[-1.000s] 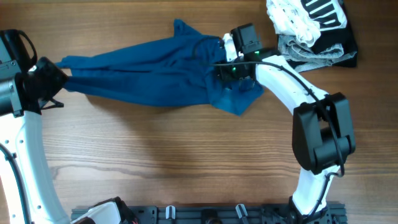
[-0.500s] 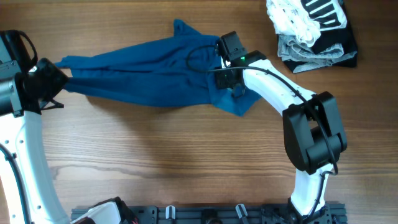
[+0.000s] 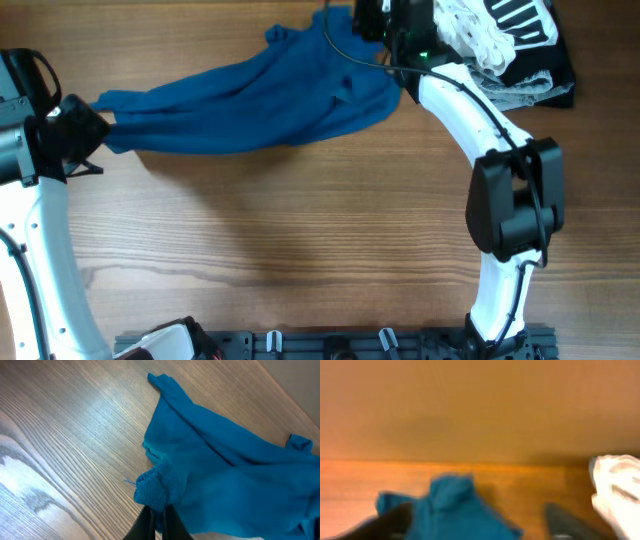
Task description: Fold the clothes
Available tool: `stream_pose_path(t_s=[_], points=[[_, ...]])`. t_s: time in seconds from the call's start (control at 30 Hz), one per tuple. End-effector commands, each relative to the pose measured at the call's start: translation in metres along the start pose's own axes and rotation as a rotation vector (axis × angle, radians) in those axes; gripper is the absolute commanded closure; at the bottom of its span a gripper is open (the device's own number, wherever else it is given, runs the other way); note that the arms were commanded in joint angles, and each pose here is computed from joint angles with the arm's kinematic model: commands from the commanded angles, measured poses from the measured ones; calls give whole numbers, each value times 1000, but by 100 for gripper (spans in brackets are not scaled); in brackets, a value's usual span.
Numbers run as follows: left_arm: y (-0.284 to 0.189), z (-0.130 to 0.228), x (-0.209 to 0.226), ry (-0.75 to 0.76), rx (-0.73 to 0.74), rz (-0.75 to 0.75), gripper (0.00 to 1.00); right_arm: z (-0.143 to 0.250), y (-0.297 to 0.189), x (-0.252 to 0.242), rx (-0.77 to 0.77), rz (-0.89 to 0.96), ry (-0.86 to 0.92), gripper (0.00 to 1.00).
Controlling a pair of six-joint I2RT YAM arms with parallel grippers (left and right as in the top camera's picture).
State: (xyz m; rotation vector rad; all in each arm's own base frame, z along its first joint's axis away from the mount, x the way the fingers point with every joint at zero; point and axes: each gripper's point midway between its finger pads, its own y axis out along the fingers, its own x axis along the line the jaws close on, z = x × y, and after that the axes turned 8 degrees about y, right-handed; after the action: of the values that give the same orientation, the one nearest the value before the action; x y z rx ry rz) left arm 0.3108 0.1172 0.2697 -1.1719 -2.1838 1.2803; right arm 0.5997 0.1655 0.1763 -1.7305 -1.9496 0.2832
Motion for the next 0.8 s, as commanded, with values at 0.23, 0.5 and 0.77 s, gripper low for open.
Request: stream_pose_path(t_s=[0.23,0.5,0.77], points=[[5,-1,3,10,8,-19,96,148,-92,20,664,-92,11,15],[5,4,5,12,26,-25,96,213,-58,-1,625,42,-94,46],[5,6,5,13,33,-27,96,245,-36,-9,657,56,-94,13]])
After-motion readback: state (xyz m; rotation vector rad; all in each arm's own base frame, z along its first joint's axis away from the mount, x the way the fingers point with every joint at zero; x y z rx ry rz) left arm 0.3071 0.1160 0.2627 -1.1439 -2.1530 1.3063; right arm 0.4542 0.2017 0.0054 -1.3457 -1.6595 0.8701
